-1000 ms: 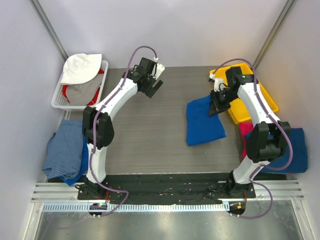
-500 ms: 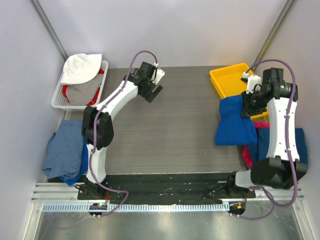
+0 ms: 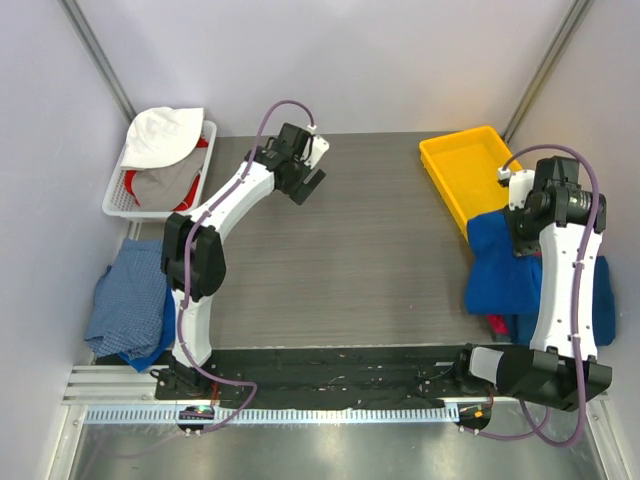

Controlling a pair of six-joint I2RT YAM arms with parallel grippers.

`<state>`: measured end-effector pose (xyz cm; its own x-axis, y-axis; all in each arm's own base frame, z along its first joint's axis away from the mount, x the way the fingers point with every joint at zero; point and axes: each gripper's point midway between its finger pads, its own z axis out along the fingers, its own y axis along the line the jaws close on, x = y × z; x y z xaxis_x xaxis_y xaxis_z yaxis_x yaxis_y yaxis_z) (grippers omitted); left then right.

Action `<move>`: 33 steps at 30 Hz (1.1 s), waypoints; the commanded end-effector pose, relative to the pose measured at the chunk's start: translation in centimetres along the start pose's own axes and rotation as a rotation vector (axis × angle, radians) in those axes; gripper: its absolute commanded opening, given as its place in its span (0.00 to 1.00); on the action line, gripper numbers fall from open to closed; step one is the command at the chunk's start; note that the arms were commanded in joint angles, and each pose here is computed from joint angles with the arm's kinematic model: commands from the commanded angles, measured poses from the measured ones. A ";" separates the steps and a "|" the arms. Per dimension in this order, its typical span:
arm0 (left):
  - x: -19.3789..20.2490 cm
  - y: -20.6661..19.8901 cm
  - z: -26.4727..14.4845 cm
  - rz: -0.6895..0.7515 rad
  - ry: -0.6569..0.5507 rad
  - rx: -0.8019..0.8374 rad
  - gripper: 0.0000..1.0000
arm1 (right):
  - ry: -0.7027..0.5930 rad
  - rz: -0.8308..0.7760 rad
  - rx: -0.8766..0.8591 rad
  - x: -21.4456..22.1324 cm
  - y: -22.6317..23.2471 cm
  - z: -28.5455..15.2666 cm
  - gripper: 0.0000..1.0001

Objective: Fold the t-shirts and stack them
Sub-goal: Put the neatly folded tshirt into the corner of the board with the right arm

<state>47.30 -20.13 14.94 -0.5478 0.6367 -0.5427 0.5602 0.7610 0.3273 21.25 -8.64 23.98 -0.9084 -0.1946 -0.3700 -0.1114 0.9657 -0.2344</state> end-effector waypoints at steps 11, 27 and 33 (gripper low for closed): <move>-1.8 0.5 -1.3 -0.003 -0.069 0.001 0.89 | 0.129 -0.013 0.319 7.7 -3.8 -5.4 0.01; -0.6 -0.9 -0.8 0.012 -0.069 0.056 0.88 | 0.246 -0.016 0.540 9.9 -7.4 -4.1 0.01; -0.4 -1.3 -0.3 0.012 -0.066 0.071 0.89 | 0.266 -0.004 0.610 9.0 -9.9 -3.2 0.01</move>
<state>45.95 -20.64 12.06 -0.5581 0.6504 -0.5152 0.6128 0.7417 0.2726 12.11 -16.83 24.28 -0.9828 -0.0864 -0.1633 0.0399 0.7637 -0.6443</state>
